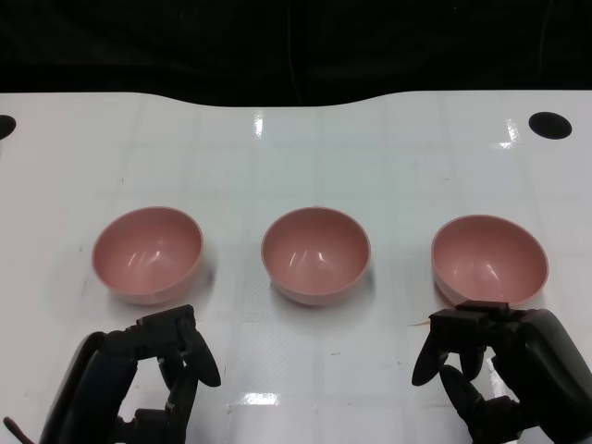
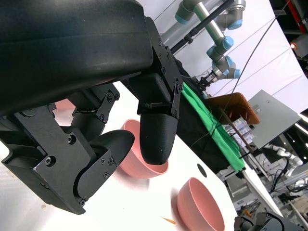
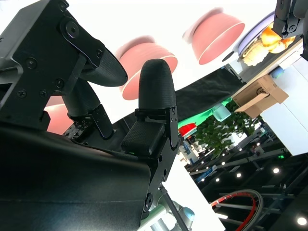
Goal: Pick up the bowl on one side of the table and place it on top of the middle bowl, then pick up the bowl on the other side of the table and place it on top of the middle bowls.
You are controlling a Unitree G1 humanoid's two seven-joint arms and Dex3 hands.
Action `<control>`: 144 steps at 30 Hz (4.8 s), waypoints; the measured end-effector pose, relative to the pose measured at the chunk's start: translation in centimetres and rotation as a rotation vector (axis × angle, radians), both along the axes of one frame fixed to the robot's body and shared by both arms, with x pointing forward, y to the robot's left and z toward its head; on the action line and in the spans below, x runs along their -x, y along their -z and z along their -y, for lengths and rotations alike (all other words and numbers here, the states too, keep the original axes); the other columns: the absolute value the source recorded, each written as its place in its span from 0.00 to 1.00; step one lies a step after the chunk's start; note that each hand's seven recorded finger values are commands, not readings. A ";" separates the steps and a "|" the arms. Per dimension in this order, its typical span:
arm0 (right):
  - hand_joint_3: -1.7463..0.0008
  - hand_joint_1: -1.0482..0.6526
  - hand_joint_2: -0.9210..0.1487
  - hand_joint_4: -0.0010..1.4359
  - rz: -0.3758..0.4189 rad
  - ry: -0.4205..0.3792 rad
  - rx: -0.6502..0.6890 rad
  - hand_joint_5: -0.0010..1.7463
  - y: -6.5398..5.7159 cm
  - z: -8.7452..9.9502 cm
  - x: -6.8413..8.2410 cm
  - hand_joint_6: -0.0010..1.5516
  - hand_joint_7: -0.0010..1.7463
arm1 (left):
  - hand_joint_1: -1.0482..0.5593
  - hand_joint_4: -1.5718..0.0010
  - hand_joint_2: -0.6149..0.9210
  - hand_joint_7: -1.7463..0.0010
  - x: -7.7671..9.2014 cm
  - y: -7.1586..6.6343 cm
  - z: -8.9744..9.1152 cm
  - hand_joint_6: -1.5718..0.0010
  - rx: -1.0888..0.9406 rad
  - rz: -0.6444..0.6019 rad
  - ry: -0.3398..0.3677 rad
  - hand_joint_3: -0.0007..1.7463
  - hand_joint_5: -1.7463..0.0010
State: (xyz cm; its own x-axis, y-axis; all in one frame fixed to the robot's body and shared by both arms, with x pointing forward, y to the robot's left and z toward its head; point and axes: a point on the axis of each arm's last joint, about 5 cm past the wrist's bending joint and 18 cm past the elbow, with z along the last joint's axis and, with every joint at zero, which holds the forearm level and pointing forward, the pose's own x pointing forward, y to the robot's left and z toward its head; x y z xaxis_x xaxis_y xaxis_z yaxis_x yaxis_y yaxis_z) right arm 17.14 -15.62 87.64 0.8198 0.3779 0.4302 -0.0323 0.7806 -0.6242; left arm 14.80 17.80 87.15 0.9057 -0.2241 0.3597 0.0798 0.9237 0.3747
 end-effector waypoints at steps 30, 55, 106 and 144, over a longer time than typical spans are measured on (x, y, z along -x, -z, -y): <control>0.29 0.55 0.53 0.59 0.005 0.014 -0.014 0.81 -0.1 -0.2 0.0 0.52 0.54 | 0.62 0.44 0.58 0.16 0.0 0.0 -0.2 0.46 0.012 0.002 -0.003 0.89 0.03; 0.98 0.36 0.06 0.12 -0.057 0.251 0.199 0.40 -2.6 0.2 -0.8 0.21 0.11 | 0.62 0.44 0.59 0.15 0.0 0.0 -0.1 0.47 0.019 0.001 0.001 0.88 0.02; 0.99 0.30 0.00 0.37 -0.375 0.394 0.808 0.13 0.4 -1.5 -7.0 0.36 0.01 | 0.62 0.44 0.59 0.15 -0.1 -0.4 -0.1 0.46 0.020 0.002 0.000 0.87 0.03; 0.48 0.47 0.33 0.67 0.030 0.292 0.602 1.00 -2.7 -2.0 -10.7 0.45 0.99 | 0.62 0.44 0.59 0.14 0.3 -0.6 0.6 0.47 0.030 -0.005 0.012 0.88 0.03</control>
State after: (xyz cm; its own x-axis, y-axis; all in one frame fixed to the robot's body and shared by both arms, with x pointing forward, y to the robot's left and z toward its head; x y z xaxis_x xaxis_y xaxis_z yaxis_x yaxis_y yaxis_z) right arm 27.82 -13.61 90.31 0.9159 0.3233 0.2379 0.1520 0.2693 -0.9510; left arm 14.49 17.20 87.73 0.9048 -0.2238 0.3623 0.0923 0.9336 0.3461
